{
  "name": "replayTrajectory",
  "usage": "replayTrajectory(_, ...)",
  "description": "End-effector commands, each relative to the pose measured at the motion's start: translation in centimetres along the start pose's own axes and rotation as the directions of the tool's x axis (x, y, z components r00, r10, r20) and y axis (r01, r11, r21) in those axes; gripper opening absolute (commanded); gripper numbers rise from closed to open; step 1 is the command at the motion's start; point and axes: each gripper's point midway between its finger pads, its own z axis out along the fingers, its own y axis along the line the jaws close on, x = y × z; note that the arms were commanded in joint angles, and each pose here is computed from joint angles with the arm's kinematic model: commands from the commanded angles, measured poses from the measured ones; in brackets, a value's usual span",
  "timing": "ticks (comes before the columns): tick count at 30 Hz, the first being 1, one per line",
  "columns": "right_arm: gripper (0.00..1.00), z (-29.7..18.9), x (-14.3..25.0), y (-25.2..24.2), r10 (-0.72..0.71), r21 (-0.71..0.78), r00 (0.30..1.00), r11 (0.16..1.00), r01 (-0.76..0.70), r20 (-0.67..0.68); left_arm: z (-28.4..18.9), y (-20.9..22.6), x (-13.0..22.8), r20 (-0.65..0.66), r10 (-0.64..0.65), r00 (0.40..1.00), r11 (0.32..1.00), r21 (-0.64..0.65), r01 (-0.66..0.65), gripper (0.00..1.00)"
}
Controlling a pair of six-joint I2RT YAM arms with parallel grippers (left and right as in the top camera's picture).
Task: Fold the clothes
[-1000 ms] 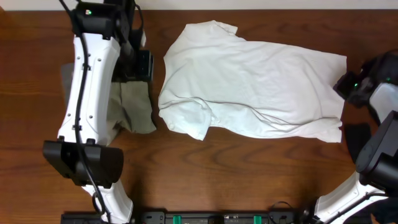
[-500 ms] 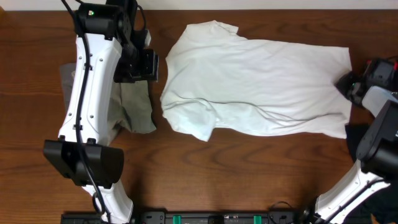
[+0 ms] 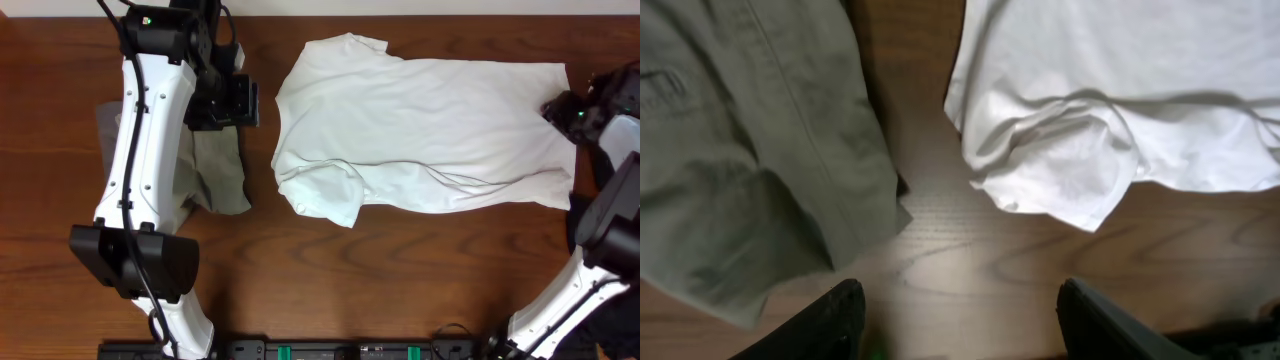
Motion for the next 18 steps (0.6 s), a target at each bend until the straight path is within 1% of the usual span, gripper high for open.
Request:
replayTrajectory(1,0.56,-8.7,-4.9,5.5,-0.082,-0.214,0.986,0.97,0.113,0.147,0.0,-0.2,0.4,-0.017,-0.009,1.0,1.0,0.011,0.009,0.64)
replayTrajectory(5,0.59,-16.1,-5.6,7.5,-0.086,-0.226,0.972,0.965,0.136,0.217,0.4,-0.6,0.7,-0.033,0.054,0.998,0.998,0.011,-0.054,0.64)
replayTrajectory(7,0.61,-18.8,-5.4,8.5,-0.094,-0.224,0.966,0.963,0.149,0.242,1.3,-1.0,1.3,-0.063,0.073,0.995,0.997,0.01,-0.072,0.64)
replayTrajectory(9,0.65,-21.4,-5.1,9.8,-0.108,-0.223,0.956,0.96,0.172,0.272,3.3,-1.7,2.1,-0.108,0.061,0.992,0.998,0.006,-0.061,0.64)
replayTrajectory(12,0.67,-23.3,-4.0,9.9,-0.078,-0.197,0.963,0.972,0.132,0.258,7.1,-2.5,2.9,-0.15,0.022,0.988,1.0,-0.007,-0.023,0.64)
replayTrajectory(15,0.67,-23.5,-2.3,9.2,-0.048,-0.163,0.979,0.983,0.082,0.2,11.2,-2.5,4.4,-0.195,-0.037,0.98,0.999,-0.028,0.032,0.64)
replayTrajectory(16,0.67,-23.3,-1.9,9.0,-0.041,-0.16,0.983,0.985,0.071,0.181,12.1,-2.4,4.9,-0.208,-0.047,0.977,0.999,-0.035,0.041,0.68)
replayTrajectory(18,0.66,-22.8,-0.8,8.3,-0.025,-0.134,0.99,0.99,0.044,0.137,14.3,-2.3,5.9,-0.232,-0.051,0.971,0.999,-0.027,0.046,0.72)
